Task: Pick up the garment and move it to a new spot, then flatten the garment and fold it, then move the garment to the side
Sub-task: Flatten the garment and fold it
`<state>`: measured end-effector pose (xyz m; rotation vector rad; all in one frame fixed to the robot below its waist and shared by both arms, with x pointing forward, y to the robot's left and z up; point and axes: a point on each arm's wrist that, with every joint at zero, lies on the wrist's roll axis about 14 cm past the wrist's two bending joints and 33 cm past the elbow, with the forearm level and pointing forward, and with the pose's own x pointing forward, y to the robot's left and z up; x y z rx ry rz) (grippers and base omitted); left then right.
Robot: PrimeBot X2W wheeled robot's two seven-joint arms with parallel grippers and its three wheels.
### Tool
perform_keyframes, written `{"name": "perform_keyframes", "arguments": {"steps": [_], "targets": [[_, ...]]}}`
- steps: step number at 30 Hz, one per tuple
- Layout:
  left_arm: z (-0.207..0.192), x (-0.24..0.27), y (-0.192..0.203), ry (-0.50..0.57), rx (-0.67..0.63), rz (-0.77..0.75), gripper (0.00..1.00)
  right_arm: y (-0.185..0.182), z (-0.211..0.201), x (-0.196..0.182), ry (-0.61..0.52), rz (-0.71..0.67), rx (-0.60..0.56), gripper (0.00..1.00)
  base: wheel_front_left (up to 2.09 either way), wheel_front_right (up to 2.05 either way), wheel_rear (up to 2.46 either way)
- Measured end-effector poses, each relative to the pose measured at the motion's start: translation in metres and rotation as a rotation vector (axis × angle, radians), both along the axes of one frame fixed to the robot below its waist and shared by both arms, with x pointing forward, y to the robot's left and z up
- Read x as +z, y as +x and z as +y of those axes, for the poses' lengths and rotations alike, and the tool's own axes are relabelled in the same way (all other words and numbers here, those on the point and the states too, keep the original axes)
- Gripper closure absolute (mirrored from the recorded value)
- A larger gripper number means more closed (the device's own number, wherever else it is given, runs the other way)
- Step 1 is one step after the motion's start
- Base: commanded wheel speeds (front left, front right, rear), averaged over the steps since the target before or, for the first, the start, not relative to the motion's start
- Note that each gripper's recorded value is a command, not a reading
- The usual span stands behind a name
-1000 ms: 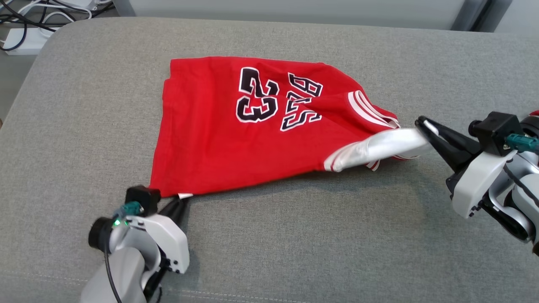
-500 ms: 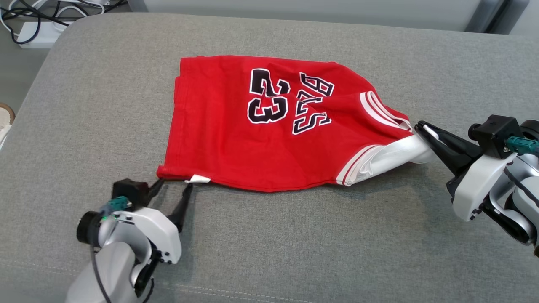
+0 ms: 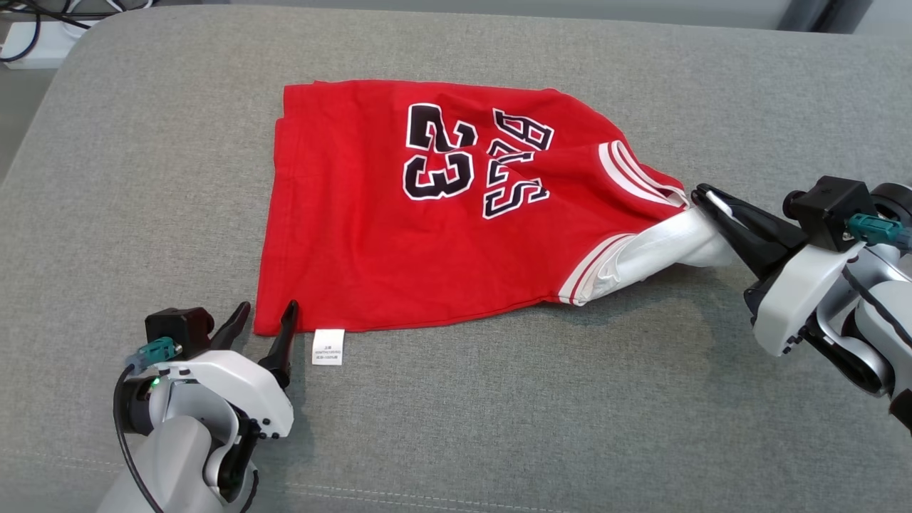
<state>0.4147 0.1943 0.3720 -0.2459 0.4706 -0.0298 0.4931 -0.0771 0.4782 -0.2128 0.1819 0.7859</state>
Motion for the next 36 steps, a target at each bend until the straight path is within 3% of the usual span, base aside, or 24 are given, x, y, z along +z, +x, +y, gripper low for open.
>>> {"name": "perform_keyframes", "arguments": {"steps": [5, 7, 8, 9, 10, 11, 18, 25, 36], "targets": [[-0.007, -0.01, -0.003, -0.017, 0.024, 0.036, 0.0, -0.001, 0.0, -0.002, 0.004, 0.004, -0.004, 1.0, 0.0, 0.0, 0.0], [-0.007, -0.013, -0.005, -0.018, 0.027, 0.045, 0.12, -0.001, 0.001, -0.003, 0.0, 0.003, -0.002, 1.0, 0.0, 0.0, 0.0], [-0.006, -0.014, -0.006, -0.024, 0.034, 0.049, 0.22, -0.001, 0.001, -0.003, 0.001, 0.004, -0.001, 1.0, 0.0, 0.0, 0.0], [-0.006, -0.015, -0.006, -0.028, 0.038, 0.052, 0.43, 0.0, 0.002, -0.004, 0.001, 0.005, -0.001, 1.0, 0.0, 0.0, 0.0], [-0.005, -0.016, -0.006, -0.034, 0.046, 0.052, 0.94, 0.0, 0.002, -0.004, 0.002, 0.005, 0.0, 1.0, 0.0, 0.0, 0.0], [-0.004, -0.016, -0.007, -0.034, 0.052, 0.05, 1.0, 0.001, 0.003, -0.003, 0.001, 0.003, 0.0, 1.0, 0.0, 0.0, 0.0], [0.004, -0.006, 0.0, -0.072, 0.1, -0.012, 1.0, 0.004, 0.001, 0.001, -0.002, -0.013, -0.003, 1.0, 0.0, 0.0, 0.0], [0.028, 0.056, 0.041, -0.042, 0.092, -0.192, 1.0, 0.01, -0.01, 0.017, -0.009, -0.058, -0.024, 1.0, 0.0, 0.0, 0.0], [0.029, 0.169, 0.091, 0.037, -0.036, -0.358, 1.0, 0.033, 0.001, 0.119, 0.022, -0.285, 0.005, 1.0, 0.0, 0.0, 0.0]]}}
